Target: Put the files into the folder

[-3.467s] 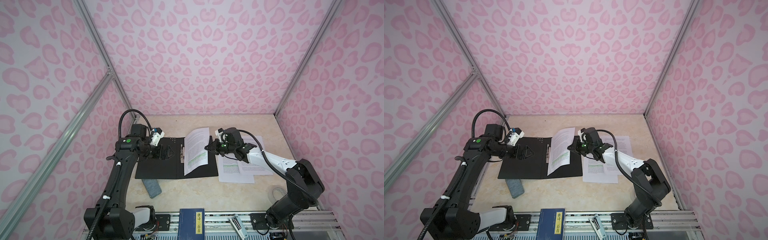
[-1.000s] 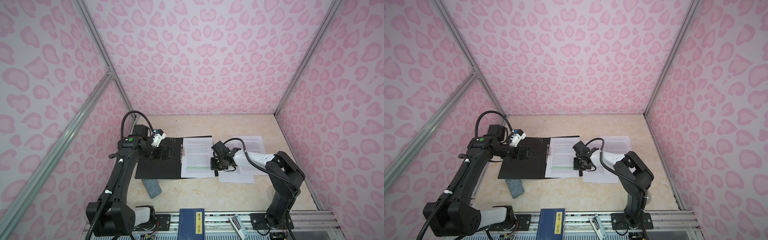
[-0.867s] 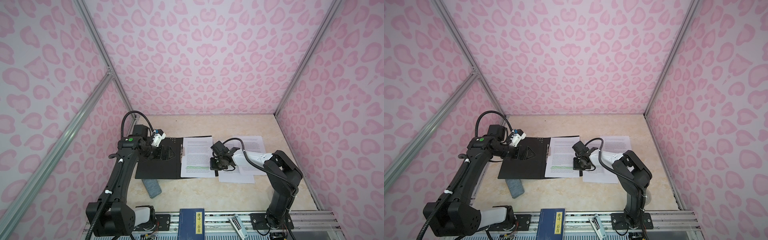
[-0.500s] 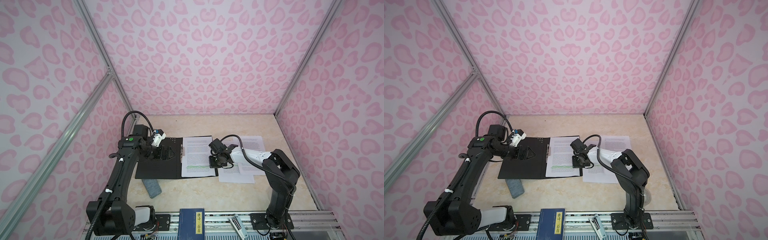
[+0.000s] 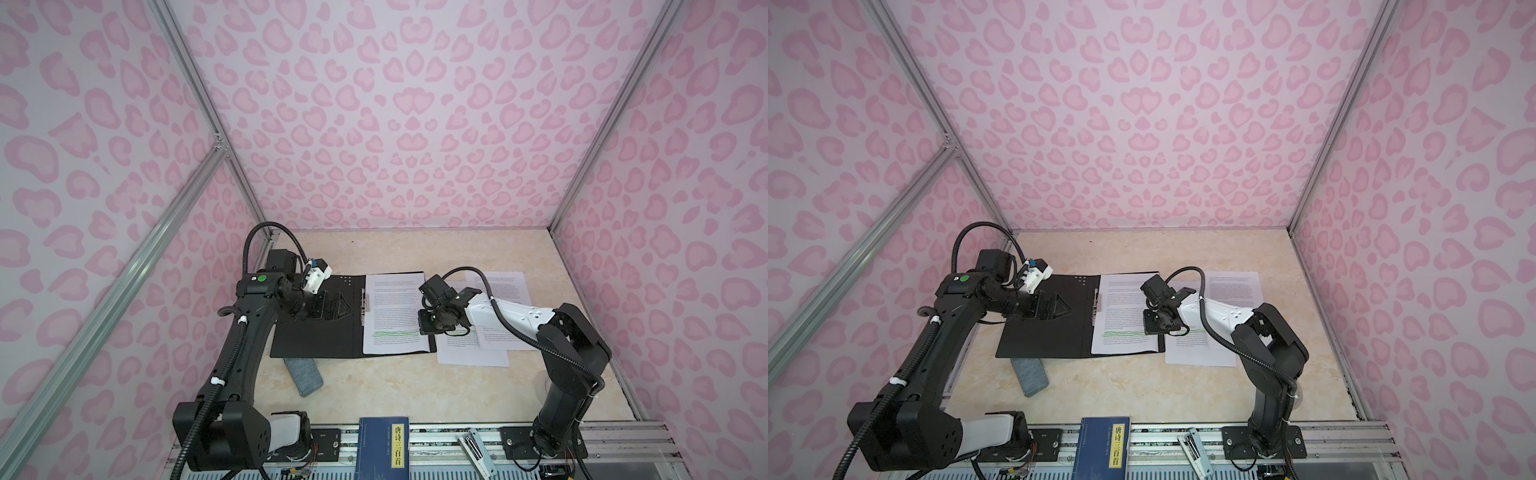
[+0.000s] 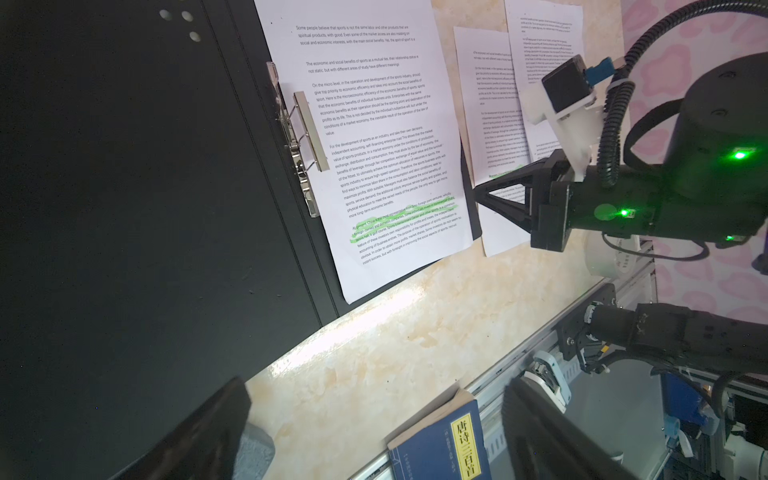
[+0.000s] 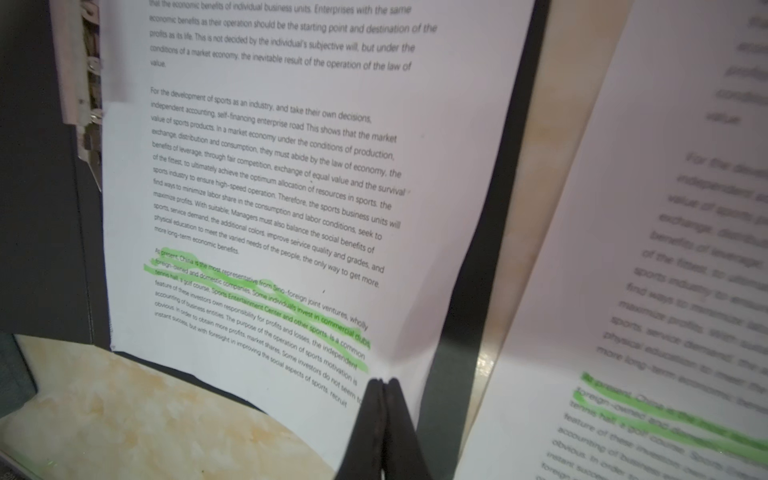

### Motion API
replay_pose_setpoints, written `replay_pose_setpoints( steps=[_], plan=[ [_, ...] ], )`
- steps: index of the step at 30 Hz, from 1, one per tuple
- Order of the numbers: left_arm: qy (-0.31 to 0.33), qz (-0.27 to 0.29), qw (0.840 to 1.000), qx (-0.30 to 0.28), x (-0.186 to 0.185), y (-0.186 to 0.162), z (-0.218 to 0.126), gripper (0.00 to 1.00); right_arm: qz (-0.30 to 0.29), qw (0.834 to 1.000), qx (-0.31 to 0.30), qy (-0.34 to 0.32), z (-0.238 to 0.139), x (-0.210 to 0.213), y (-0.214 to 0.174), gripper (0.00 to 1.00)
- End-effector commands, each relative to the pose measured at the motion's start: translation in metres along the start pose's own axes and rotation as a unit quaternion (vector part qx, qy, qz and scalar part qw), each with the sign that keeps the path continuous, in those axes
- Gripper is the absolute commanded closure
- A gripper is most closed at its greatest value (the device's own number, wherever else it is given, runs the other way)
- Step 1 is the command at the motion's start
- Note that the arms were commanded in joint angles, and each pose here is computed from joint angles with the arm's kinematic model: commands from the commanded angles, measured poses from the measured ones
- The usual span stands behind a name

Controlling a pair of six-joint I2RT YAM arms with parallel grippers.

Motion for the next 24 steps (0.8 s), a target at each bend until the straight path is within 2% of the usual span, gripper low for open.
replay_pose_setpoints(
  steps=[1,14,24],
  plan=[
    [-0.012,0.003,1.000,0.001,-0.004,-0.001,0.000,0.02,0.005,1.000,0.008,0.015,0.010,0.004,-0.003,0.94],
    [-0.007,0.004,1.000,0.004,-0.002,-0.002,0.001,0.03,0.012,0.999,0.029,0.010,0.036,-0.009,-0.011,0.95],
    [-0.008,0.001,1.000,0.007,0.000,-0.002,0.003,0.02,-0.030,0.998,0.057,-0.017,0.042,-0.018,-0.014,0.95]
  ],
)
Point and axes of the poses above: each gripper's point midway between its finger pads, its own z axis out along the fingers, its own x axis along the line the jaws close on, y = z × x, the point moved 1 cm from there along -z, back along the fingers, and after that the axes turned 1 degree about z, right-handed, at the moved point
